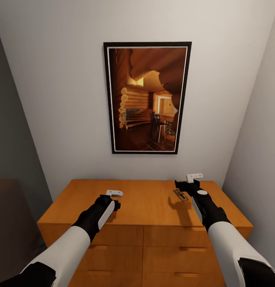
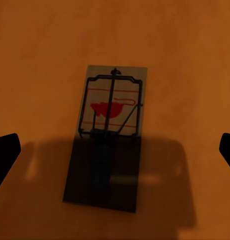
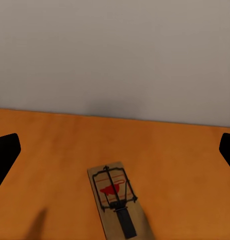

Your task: Take the four mousetraps from the cabinet in the bathroom and place them on the bathroom floor. Make sure all four end up on the same floor surface, and ensure that at least two of them are either under or directly next to the same bathroom sink.

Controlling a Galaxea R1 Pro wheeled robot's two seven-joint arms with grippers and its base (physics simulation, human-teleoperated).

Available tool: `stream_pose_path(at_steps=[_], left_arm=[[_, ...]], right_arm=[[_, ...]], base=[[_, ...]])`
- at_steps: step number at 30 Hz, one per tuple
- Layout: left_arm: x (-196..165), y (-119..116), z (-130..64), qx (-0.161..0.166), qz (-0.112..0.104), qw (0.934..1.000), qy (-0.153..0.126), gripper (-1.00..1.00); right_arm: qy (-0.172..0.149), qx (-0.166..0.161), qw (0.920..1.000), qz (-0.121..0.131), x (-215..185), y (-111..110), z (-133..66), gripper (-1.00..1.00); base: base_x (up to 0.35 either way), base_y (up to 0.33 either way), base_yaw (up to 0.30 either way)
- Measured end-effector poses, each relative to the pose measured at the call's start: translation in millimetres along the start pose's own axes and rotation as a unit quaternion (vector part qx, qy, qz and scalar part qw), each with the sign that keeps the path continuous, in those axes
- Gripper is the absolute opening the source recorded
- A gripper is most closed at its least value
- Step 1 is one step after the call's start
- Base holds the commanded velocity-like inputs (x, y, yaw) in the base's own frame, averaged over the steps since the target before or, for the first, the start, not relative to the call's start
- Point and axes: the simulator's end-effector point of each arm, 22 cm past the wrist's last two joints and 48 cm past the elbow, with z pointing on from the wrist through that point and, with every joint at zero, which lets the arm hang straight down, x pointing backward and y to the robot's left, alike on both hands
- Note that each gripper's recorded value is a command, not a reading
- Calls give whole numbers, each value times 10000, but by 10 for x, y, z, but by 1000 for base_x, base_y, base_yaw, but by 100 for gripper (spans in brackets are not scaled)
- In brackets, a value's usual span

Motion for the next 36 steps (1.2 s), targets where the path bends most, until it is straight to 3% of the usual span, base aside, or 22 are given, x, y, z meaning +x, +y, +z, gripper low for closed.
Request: stream_pose_path(at_steps=[17, 36], left_arm=[[99, -8, 168, -21, 6, 10000, -7, 100], [137, 20, 232, -80, 7, 10000, -14, 100]], right_arm=[[4, -27, 10000, 5, 175, 33, 90, 100], [3, -40, 10000, 4, 239, 45, 122, 100]], base=[[0, 0, 0], [0, 0, 0]])
